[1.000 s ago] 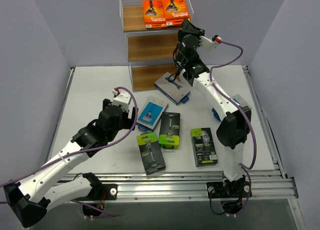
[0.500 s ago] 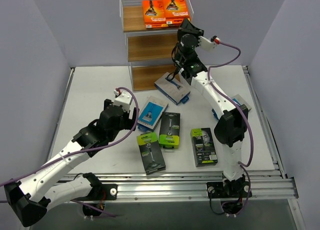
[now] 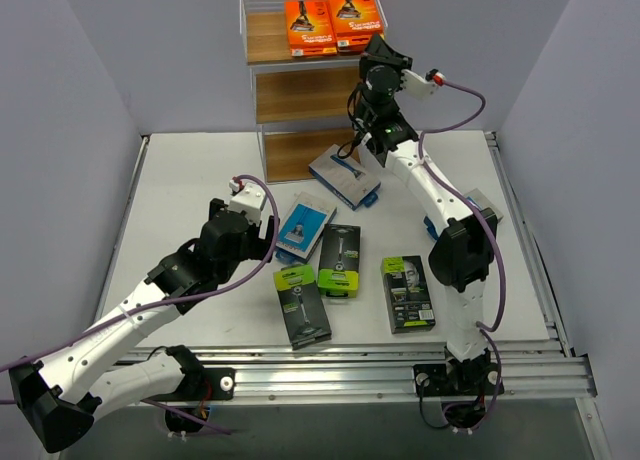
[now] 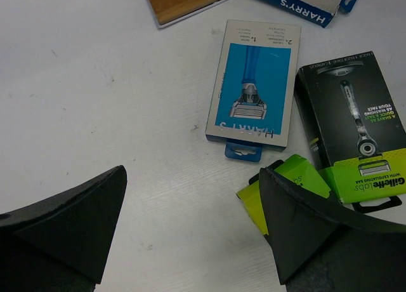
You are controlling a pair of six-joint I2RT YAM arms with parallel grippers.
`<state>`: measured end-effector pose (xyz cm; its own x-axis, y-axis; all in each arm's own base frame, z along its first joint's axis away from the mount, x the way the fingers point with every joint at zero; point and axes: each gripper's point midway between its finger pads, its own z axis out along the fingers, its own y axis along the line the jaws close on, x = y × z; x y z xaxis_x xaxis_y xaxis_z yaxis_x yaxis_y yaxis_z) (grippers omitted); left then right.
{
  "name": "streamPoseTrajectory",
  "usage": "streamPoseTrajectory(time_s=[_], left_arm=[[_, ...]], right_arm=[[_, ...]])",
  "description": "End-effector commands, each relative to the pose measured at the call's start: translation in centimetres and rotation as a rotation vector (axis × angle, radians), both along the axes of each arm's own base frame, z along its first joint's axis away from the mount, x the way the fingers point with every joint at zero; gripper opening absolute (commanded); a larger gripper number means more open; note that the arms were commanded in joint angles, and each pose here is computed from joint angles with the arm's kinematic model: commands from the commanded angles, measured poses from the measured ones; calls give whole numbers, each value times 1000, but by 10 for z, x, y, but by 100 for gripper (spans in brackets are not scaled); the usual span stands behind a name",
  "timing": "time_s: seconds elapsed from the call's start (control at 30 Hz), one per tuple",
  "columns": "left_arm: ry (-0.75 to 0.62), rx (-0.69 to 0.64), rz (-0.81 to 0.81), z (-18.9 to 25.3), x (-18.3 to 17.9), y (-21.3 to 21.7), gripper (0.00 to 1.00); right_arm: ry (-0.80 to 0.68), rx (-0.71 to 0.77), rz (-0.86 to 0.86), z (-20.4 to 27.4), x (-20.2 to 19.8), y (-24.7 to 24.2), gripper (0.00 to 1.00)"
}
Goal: Place and organize the shaving razors onto the shelf
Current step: Place the shaving razor onto shelf
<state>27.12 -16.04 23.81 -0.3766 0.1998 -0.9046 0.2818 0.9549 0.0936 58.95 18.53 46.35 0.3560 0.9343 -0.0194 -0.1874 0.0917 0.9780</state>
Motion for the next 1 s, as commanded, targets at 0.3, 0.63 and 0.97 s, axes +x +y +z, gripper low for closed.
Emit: streamPoseTrajectory(time_s=[0.3, 0.63, 0.97], left_arm=[[-27, -27, -2, 8, 3, -4, 94], [-26, -28, -5, 9, 3, -5, 94], [-26, -23, -1, 8, 3, -4, 94]], right_arm=[[-54, 30, -38, 11, 11, -17, 0], [-66, 30, -30, 11, 13, -14, 0], [-72, 18, -21, 14, 11, -13, 16]])
